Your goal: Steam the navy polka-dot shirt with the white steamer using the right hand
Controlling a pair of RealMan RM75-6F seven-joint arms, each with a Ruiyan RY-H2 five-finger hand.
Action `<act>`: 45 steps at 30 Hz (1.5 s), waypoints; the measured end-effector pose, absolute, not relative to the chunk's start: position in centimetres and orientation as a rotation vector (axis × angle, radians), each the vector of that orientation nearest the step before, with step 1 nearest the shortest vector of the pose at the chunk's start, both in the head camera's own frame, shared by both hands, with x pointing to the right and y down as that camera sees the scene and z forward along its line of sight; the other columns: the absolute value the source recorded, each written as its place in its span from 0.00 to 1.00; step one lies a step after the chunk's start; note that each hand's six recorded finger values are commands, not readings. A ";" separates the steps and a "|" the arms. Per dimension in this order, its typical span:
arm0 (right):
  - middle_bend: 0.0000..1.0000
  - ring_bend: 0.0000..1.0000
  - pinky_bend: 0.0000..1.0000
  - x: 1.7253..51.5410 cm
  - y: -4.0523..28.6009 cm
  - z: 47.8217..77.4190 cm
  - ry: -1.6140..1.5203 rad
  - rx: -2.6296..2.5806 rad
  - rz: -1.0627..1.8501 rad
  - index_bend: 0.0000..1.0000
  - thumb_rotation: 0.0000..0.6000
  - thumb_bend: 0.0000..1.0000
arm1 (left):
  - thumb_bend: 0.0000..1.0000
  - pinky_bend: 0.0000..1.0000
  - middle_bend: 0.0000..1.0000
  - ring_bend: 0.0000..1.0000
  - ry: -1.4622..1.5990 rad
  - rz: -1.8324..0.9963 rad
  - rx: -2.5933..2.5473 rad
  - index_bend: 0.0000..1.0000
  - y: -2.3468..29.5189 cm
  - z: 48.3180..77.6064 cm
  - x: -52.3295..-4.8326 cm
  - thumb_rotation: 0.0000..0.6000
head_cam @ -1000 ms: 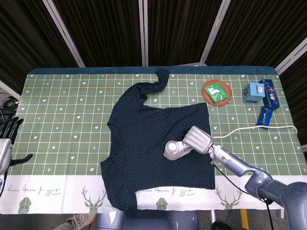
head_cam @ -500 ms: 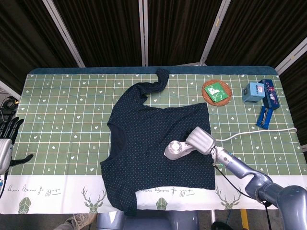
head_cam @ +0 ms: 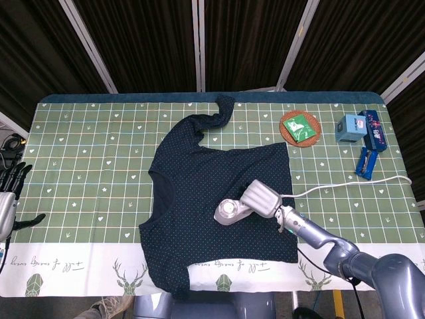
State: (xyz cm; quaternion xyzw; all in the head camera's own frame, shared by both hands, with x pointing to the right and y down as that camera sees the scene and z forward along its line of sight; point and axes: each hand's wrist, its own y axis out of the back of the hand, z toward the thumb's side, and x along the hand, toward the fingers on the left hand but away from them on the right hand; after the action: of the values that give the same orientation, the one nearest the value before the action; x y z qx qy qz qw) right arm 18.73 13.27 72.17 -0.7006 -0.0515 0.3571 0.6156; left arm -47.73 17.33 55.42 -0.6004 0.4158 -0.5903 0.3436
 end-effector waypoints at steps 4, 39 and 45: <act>0.59 0.64 0.88 19.1 13.2 72.3 -0.121 -1.612 0.834 0.65 1.00 0.87 | 0.00 0.00 0.00 0.00 1.083 -1.535 -1.557 0.00 17.3 55.4 -47.8 1.00; 0.59 0.64 0.88 30.3 5.1 66.9 -0.503 -1.535 1.062 0.65 1.00 0.87 | 0.00 0.00 0.00 0.00 1.083 -1.527 -1.564 0.00 17.4 55.3 -47.5 1.00; 0.59 0.64 0.88 35.5 3.9 67.8 -0.553 -1.471 1.254 0.65 1.00 0.87 | 0.00 0.00 0.00 0.00 1.075 -1.524 -1.569 0.00 17.5 55.3 -47.3 1.00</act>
State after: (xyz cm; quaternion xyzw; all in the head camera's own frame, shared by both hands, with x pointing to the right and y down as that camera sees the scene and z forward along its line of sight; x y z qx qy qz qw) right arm 35.50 3.90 67.81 -0.6178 -0.2323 0.5266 0.5358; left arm -47.28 17.48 55.32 -0.6042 0.4139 -0.5870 0.3451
